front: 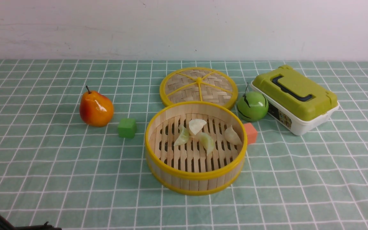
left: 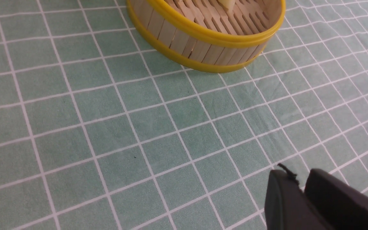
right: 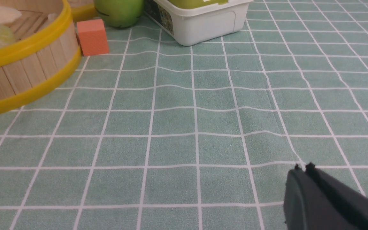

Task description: Put the dumplings into the steamer on the table with the blue tablecloth.

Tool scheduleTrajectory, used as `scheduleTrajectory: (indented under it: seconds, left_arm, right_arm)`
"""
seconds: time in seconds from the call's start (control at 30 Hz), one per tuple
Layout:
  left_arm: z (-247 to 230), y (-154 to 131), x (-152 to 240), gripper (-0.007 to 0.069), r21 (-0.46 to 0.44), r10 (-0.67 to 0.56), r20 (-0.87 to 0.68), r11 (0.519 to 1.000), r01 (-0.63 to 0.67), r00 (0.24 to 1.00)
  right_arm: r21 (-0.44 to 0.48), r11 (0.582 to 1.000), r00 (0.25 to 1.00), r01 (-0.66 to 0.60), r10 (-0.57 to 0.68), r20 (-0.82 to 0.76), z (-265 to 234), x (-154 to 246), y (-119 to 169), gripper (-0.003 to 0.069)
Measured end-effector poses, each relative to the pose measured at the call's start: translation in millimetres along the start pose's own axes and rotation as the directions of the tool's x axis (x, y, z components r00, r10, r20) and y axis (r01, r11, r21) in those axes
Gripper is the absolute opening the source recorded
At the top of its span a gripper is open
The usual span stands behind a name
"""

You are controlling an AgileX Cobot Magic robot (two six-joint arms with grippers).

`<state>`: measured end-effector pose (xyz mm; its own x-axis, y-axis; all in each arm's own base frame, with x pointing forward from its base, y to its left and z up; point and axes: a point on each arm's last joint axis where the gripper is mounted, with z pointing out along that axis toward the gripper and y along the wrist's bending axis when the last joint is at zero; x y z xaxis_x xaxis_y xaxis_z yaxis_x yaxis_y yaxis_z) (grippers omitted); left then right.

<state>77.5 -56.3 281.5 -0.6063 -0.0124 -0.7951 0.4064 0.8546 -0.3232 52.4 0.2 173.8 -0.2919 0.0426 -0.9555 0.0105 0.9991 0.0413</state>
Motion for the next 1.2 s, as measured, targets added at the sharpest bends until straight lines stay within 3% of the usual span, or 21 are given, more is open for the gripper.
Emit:
scheduleTrajectory:
  seconds: [0.2, 0.3, 0.43, 0.53, 0.67, 0.93, 1.2]
  left_arm:
    - [0, 20, 13, -0.0014, -0.062, 0.024, 0.317, 0.998, -0.005, 0.948]
    - [-5, 34, 26, -0.0014, -0.145, 0.057, 0.503, 0.989, 0.02, 0.863]
    - [-10, 49, 46, -0.0014, -0.26, 0.092, 0.614, 0.961, 0.091, 0.784]
    - [-9, 56, 59, -0.0014, -0.323, 0.1, 0.623, 0.936, 0.138, 0.776]
    - [1, 68, 82, -0.0014, -0.41, 0.067, 0.561, 0.889, 0.206, 0.825]
    - [7, 77, 100, -0.0014, -0.457, -0.047, 0.467, 0.842, 0.286, 0.883]
    - [8, 78, 102, -0.0014, -0.489, -0.015, 0.423, 0.838, 0.242, 0.906]
  right_arm:
    - [0.0, 1.0, 1.0, 0.0, 0.0, 0.0, 0, 0, 0, -0.0014]
    - [0.0, 1.0, 1.0, 0.0, 0.0, 0.0, 0, 0, 0, -0.0013]
    - [0.0, 1.0, 1.0, 0.0, 0.0, 0.0, 0, 0, 0, -0.0011]
    - [0.0, 1.0, 1.0, 0.0, 0.0, 0.0, 0, 0, 0, -0.0011]
    - [0.0, 1.0, 1.0, -0.001, 0.001, 0.0, 0, 0, 0, -0.0008]
    - [0.0, 1.0, 1.0, -0.002, 0.002, 0.0, 0, 0, 0, 0.0]
    - [0.0, 1.0, 1.0, -0.002, 0.002, 0.0, 0, 0, 0, 0.0005]
